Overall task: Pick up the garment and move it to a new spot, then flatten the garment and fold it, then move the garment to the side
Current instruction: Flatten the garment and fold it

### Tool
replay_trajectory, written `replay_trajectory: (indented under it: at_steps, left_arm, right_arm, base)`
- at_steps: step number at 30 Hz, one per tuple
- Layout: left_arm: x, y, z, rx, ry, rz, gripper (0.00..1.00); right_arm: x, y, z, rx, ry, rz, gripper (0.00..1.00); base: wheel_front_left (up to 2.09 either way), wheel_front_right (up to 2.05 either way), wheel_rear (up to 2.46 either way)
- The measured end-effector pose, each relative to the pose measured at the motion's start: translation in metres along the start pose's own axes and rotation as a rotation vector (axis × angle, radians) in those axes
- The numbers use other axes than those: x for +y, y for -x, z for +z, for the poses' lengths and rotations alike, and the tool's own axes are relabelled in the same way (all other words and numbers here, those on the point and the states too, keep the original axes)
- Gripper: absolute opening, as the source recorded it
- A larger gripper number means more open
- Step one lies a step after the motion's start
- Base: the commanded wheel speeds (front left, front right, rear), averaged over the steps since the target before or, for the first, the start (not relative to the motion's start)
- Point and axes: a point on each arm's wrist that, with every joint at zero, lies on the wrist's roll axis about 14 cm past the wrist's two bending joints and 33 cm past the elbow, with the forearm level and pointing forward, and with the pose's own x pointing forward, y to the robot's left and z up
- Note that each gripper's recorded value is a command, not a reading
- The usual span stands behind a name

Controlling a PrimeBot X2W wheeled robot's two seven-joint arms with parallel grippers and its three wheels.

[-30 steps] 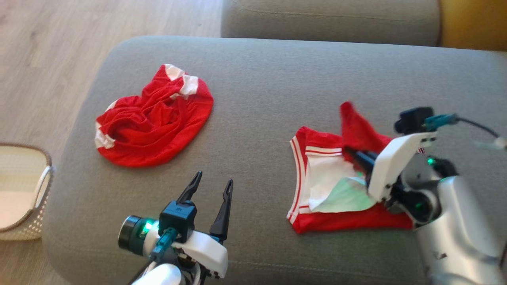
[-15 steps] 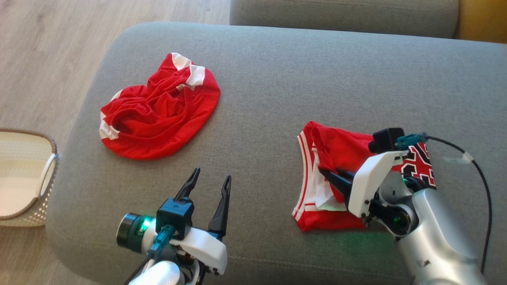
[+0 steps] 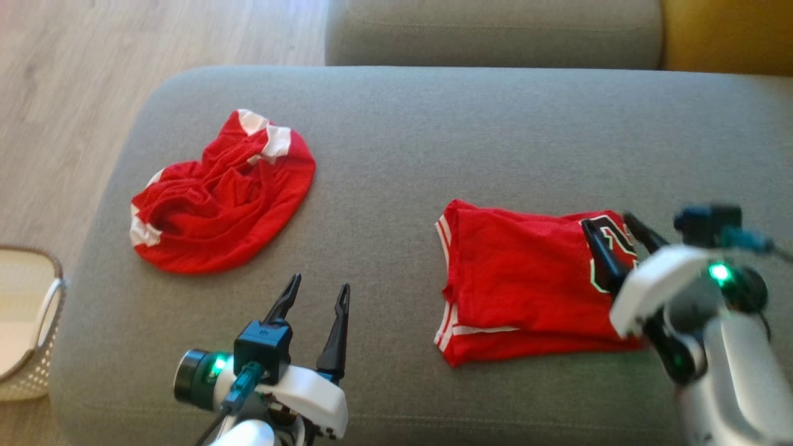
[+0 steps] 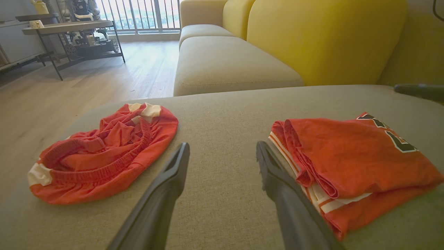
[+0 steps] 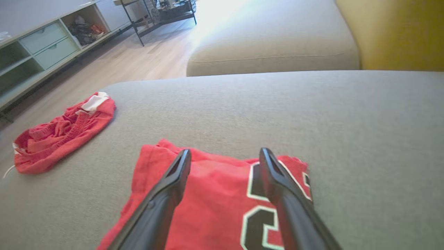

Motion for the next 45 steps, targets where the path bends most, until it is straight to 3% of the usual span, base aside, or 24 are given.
replay_trajectory:
  at_steps: [5,8,13,18,25,37,45]
  left_arm:
    - [-0.005,0.003,0.007,-0.025,0.012,0.000,1.00]
    - [-0.006,0.004,0.011,-0.039,0.022,0.009,1.00]
    - [-0.003,0.006,0.013,-0.063,0.014,0.041,1.00]
    - [0.003,0.015,0.022,-0.111,0.004,0.093,1.00]
    - [0.012,0.028,0.022,-0.126,-0.007,0.131,1.00]
    - [0.011,0.036,0.020,-0.141,-0.048,0.119,1.00]
    - [0.011,0.038,0.014,-0.126,-0.019,0.116,1.00]
  right_arm:
    - [-0.026,0.032,-0.009,-0.094,0.040,-0.090,1.00]
    - [-0.026,0.046,0.004,-0.212,0.153,-0.100,1.00]
    - [-0.035,0.070,0.005,-0.359,0.222,-0.141,1.00]
    - [-0.029,0.082,-0.010,-0.344,0.238,-0.133,1.00]
    - [-0.040,0.104,-0.002,-0.388,0.246,-0.182,1.00]
    - [-0.045,0.127,-0.021,-0.359,0.214,-0.210,1.00]
    - [-0.046,0.129,-0.019,-0.373,0.188,-0.213,1.00]
  base:
    - [0.00,0.00,0.00]
    - [0.00,0.00,0.00]
    - [0.00,0.00,0.00]
    - [0.00,0.00,0.00]
    - [0.00,0.00,0.00]
    - [0.00,0.00,0.00]
    - [0.00,0.00,0.00]
